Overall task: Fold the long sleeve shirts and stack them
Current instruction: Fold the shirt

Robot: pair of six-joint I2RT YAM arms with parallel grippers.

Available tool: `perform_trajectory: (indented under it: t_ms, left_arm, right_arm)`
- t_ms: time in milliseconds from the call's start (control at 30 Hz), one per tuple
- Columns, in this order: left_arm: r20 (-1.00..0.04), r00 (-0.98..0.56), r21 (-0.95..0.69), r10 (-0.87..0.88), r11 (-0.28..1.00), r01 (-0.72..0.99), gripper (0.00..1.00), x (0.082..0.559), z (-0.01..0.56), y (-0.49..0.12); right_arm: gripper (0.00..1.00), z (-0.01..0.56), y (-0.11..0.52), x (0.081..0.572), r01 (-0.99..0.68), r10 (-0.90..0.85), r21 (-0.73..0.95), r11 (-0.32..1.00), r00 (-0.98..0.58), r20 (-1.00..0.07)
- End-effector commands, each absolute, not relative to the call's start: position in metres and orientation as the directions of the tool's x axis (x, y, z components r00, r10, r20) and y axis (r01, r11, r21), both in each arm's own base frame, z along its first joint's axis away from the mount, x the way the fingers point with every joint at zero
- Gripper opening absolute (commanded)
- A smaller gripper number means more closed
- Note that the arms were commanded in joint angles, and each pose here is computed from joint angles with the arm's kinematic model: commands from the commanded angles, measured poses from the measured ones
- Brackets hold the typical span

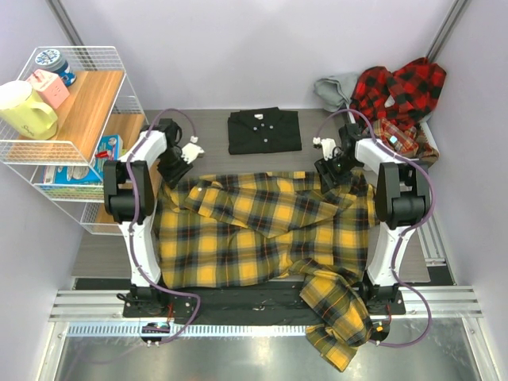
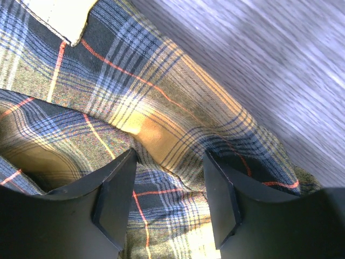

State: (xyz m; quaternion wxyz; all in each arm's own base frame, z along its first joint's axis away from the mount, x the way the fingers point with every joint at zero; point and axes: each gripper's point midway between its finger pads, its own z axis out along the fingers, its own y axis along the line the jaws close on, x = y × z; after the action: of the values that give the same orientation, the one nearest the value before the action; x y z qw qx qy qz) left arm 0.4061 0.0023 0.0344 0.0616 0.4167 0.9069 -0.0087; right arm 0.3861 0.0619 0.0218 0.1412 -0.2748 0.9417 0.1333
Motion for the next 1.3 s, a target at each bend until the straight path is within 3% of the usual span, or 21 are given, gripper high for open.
perform_trajectory:
  t_ms: [0,133,233,400,533,833,1067,1267]
  left_arm:
    - [-0.052,-0.635,0.149,0.771,0.634,0.759,0.33,0.408,0.065,0.033]
    - [-0.141,-0.661,0.274,0.737,0.671,0.689,0.40,0.430,0.101,0.036]
    - [-0.304,-0.641,0.233,0.705,0.707,0.667,0.48,0.434,0.130,0.006]
    - [-0.397,-0.593,0.133,0.701,0.683,0.718,0.56,0.408,0.143,-0.054]
    - [-0.389,-0.625,0.039,0.677,0.690,0.723,0.57,0.383,0.123,-0.086]
    - [-0.260,-0.739,-0.042,0.622,0.757,0.652,0.56,0.359,0.048,-0.073]
    - [-0.231,-0.784,-0.069,0.577,0.794,0.605,0.52,0.388,0.018,-0.053]
    - [-0.273,-0.769,0.007,0.579,0.800,0.600,0.51,0.430,0.020,-0.048]
  right_arm:
    - [0.59,-0.013,0.019,0.366,-0.524,-0.502,0.084,0.847,-0.842,-0.198]
    - [0.61,-0.006,0.018,0.369,-0.531,-0.505,0.081,0.843,-0.835,-0.219]
    - [0.65,0.019,0.031,0.380,-0.542,-0.493,0.113,0.833,-0.818,-0.295]
    - [0.70,0.078,0.049,0.394,-0.556,-0.456,0.146,0.818,-0.782,-0.425]
    - [0.70,0.097,0.052,0.388,-0.569,-0.457,0.137,0.811,-0.762,-0.460]
    - [0.68,0.040,0.034,0.378,-0.542,-0.485,0.109,0.833,-0.810,-0.330]
    - [0.68,0.007,0.032,0.421,-0.518,-0.464,0.089,0.851,-0.819,-0.338]
    - [0.68,0.028,0.039,0.480,-0.512,-0.444,0.038,0.858,-0.777,-0.445]
